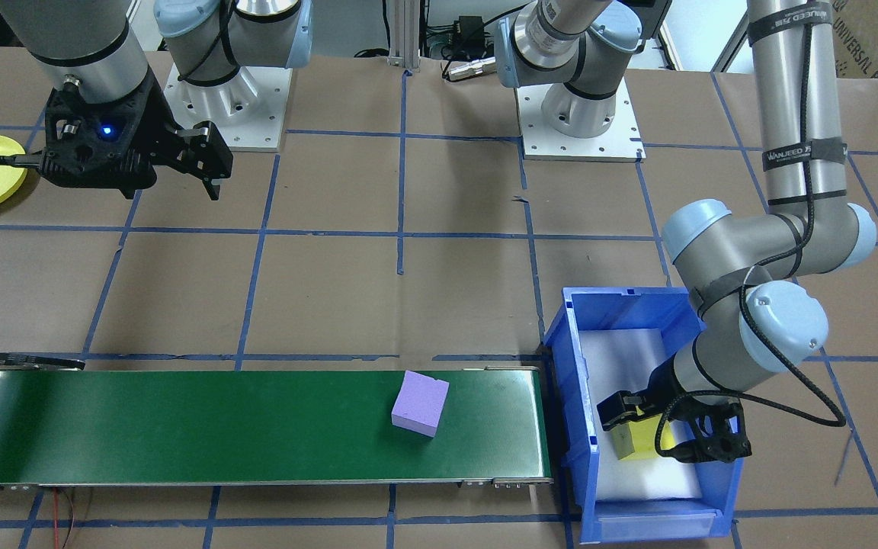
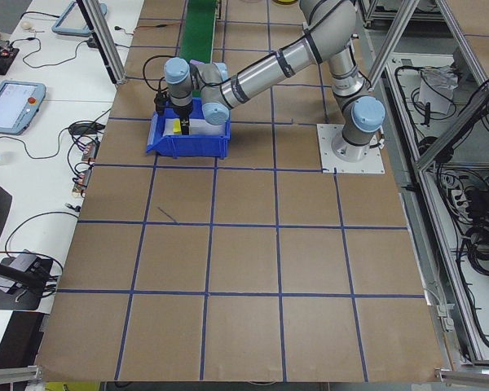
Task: Move block left to right into plate
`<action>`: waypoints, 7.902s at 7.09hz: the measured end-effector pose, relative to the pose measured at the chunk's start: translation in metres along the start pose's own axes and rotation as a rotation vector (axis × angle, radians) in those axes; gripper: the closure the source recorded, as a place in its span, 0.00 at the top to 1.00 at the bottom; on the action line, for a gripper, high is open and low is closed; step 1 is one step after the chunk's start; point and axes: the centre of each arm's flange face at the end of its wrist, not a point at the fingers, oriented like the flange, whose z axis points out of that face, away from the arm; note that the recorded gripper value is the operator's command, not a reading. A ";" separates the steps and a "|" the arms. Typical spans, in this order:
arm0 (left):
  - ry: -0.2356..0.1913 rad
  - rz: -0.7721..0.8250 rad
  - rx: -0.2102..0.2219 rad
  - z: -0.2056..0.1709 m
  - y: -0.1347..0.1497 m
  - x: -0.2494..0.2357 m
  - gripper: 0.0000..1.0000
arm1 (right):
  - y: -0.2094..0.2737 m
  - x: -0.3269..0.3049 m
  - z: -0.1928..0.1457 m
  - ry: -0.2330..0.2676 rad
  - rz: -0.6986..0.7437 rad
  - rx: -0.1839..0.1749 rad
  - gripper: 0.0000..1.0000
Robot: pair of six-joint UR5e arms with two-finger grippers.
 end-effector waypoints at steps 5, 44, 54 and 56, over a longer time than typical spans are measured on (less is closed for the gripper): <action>-0.007 0.024 0.151 -0.074 -0.003 0.010 0.27 | -0.001 0.003 0.000 0.000 0.006 0.001 1.00; -0.002 0.210 0.040 -0.277 0.192 0.085 1.00 | -0.177 0.157 0.210 -0.109 0.275 0.108 0.52; -0.002 0.204 0.036 -0.275 0.189 0.083 1.00 | 0.043 0.537 0.214 -0.009 0.075 -0.010 0.81; -0.002 0.205 0.034 -0.275 0.189 0.083 1.00 | 0.086 0.562 0.241 -0.027 0.124 0.002 1.00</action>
